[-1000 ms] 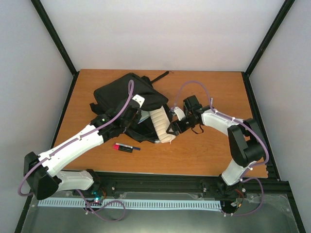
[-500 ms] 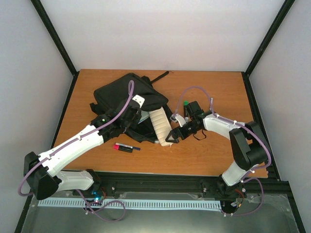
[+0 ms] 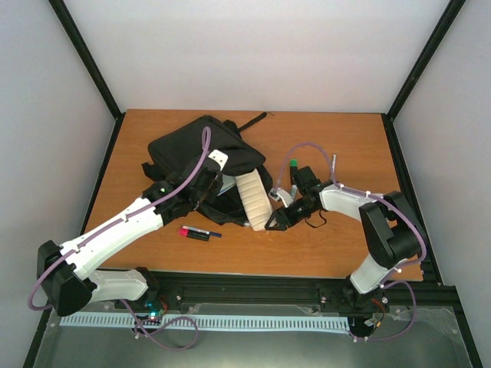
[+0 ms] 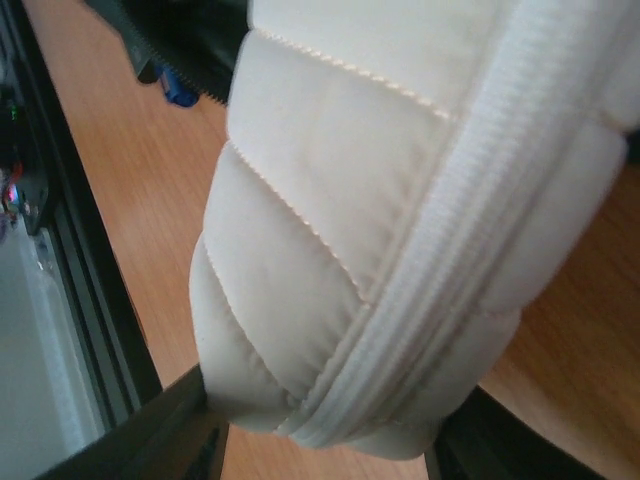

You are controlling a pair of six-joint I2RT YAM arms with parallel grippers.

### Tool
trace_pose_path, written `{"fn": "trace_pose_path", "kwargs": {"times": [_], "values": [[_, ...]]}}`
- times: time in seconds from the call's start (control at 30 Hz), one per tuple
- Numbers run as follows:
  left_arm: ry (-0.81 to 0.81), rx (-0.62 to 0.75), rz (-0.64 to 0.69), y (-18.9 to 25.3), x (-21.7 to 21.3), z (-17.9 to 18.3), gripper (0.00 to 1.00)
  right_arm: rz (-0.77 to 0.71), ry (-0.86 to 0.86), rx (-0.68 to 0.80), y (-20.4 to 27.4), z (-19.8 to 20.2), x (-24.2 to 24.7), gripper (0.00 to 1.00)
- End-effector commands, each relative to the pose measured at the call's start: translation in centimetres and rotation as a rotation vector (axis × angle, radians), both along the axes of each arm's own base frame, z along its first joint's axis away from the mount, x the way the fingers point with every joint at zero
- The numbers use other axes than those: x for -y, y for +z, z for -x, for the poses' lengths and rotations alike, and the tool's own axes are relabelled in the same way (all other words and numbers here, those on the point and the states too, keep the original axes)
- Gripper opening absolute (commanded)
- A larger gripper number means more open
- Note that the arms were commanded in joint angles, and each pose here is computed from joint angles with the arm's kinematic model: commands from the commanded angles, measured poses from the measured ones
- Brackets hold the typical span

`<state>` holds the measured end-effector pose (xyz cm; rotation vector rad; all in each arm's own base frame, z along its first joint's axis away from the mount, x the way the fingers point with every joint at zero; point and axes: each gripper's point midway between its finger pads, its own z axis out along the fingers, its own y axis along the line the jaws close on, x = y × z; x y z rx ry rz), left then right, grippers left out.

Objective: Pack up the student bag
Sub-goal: Place the stationery in the student bag.

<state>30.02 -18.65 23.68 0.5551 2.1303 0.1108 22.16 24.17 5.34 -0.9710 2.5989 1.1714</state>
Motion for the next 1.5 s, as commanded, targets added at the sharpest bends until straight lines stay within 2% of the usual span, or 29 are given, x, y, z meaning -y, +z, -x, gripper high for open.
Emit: {"fn": "trace_pose_path", "kwargs": {"times": [0.0, 0.07, 0.13, 0.23, 0.57, 0.67, 0.8, 0.9, 0.93, 1.0, 1.13, 1.3, 1.4, 1.43, 1.47], "values": [[0.004, 0.123, 0.102, 4.3, 0.4, -0.6, 0.01, -0.07, 0.012, 0.116, 3.0, -1.7, -1.4, 0.42], [0.003, 0.123, 0.104, 4.4, 0.5, -0.6, 0.01, -0.081, 0.011, 0.147, 4.2, -2.7, -1.8, 0.19], [0.002, 0.124, 0.105, 4.4, 0.5, -0.6, 0.01, -0.088, 0.013, 0.155, 4.9, -3.5, -2.3, 0.04], [-0.003, 0.121, 0.111, 4.4, 0.6, -0.6, 0.01, -0.118, 0.037, 0.143, 5.8, -4.1, -3.3, 0.03], [-0.035, 0.181, 0.19, 6.2, 0.6, 0.1, 0.01, -0.241, 0.161, -0.065, 5.9, -2.8, -7.5, 0.04], [-0.041, 0.174, 0.187, 6.1, 0.8, 0.1, 0.01, -0.247, 0.167, -0.058, 5.7, -3.1, -8.2, 0.04], [-0.046, 0.175, 0.19, 6.2, 0.8, 0.2, 0.01, -0.233, 0.139, 0.015, 5.9, -5.5, -9.1, 0.04], [-0.047, 0.176, 0.191, 6.2, 0.8, 0.2, 0.01, -0.198, 0.061, 0.086, 5.7, -7.8, -9.3, 0.09], [-0.048, 0.174, 0.19, 6.1, 0.8, 0.2, 0.01, -0.193, 0.043, 0.106, 5.6, -8.4, -9.4, 0.16], [-0.048, 0.174, 0.19, 6.2, 0.8, 0.2, 0.01, -0.188, 0.016, 0.135, 5.3, -9.1, -9.4, 0.22], [-0.046, 0.174, 0.186, 6.1, 0.7, 0.3, 0.01, -0.264, 0.098, 0.145, 6.2, -7.5, -9.7, 0.4], [-0.044, 0.176, 0.187, 6.2, 0.7, 0.3, 0.01, -0.163, 0.138, 0.246, 6.1, -6.0, -7.4, 0.61], [-0.045, 0.177, 0.189, 6.3, 0.7, 0.3, 0.01, -0.107, 0.157, 0.312, 6.2, -4.9, -5.8, 0.66], [-0.045, 0.177, 0.189, 6.3, 0.6, 0.3, 0.01, -0.088, 0.159, 0.333, 6.1, -4.6, -5.3, 0.87], [-0.044, 0.178, 0.19, 6.4, 0.6, 0.3, 0.01, -0.07, 0.166, 0.355, 6.1, -4.2, -4.7, 0.98]]}}
